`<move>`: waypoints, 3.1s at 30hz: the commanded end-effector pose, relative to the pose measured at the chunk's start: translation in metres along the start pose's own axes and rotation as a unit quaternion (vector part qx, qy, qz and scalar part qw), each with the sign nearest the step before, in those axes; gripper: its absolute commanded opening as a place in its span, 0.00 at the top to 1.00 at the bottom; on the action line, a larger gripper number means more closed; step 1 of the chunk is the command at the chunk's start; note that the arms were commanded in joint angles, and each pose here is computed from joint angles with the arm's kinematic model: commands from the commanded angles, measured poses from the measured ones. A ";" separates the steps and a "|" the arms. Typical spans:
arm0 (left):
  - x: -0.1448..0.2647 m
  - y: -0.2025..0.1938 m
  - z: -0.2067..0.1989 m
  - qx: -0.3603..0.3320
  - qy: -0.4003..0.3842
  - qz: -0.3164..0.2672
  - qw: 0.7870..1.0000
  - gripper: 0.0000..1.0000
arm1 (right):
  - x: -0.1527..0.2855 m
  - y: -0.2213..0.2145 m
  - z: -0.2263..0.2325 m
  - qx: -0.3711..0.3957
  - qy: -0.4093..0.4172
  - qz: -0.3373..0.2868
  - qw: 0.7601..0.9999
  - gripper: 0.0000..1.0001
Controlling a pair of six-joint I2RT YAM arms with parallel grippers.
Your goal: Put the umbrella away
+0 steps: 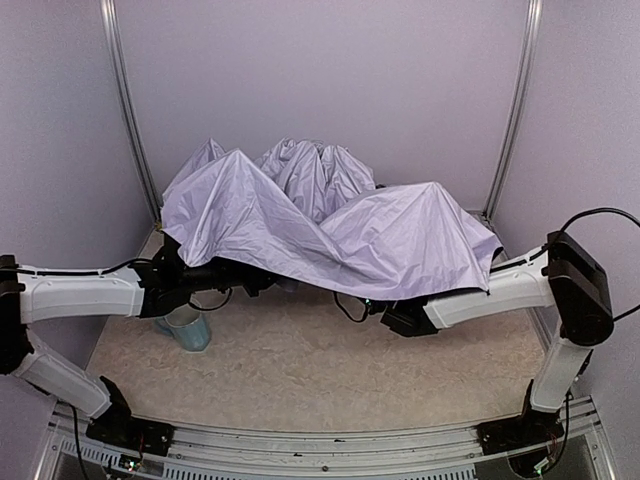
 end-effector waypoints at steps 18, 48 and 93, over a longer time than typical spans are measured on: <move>-0.032 0.057 -0.010 -0.154 0.011 -0.179 0.972 0.94 | 0.038 0.068 -0.021 0.089 -0.018 -0.075 0.993 1.00; 0.143 0.145 -0.094 -0.265 -0.076 -0.364 0.890 0.16 | 0.135 0.167 -0.017 0.361 0.027 0.049 0.931 1.00; 0.082 0.131 0.012 -0.124 -0.051 -0.363 0.922 1.00 | 0.207 0.130 -0.015 0.343 -0.044 0.122 0.930 0.00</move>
Point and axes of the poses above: each gripper's point midway between its finger pads, its own x axis back along the fingers, its own z axis along the line the jaws close on, y = z × x, the point moved 3 cm from there along x, back along the fingers, and after that the axes turned 15 degrees about -x, right-handed, at the moved point
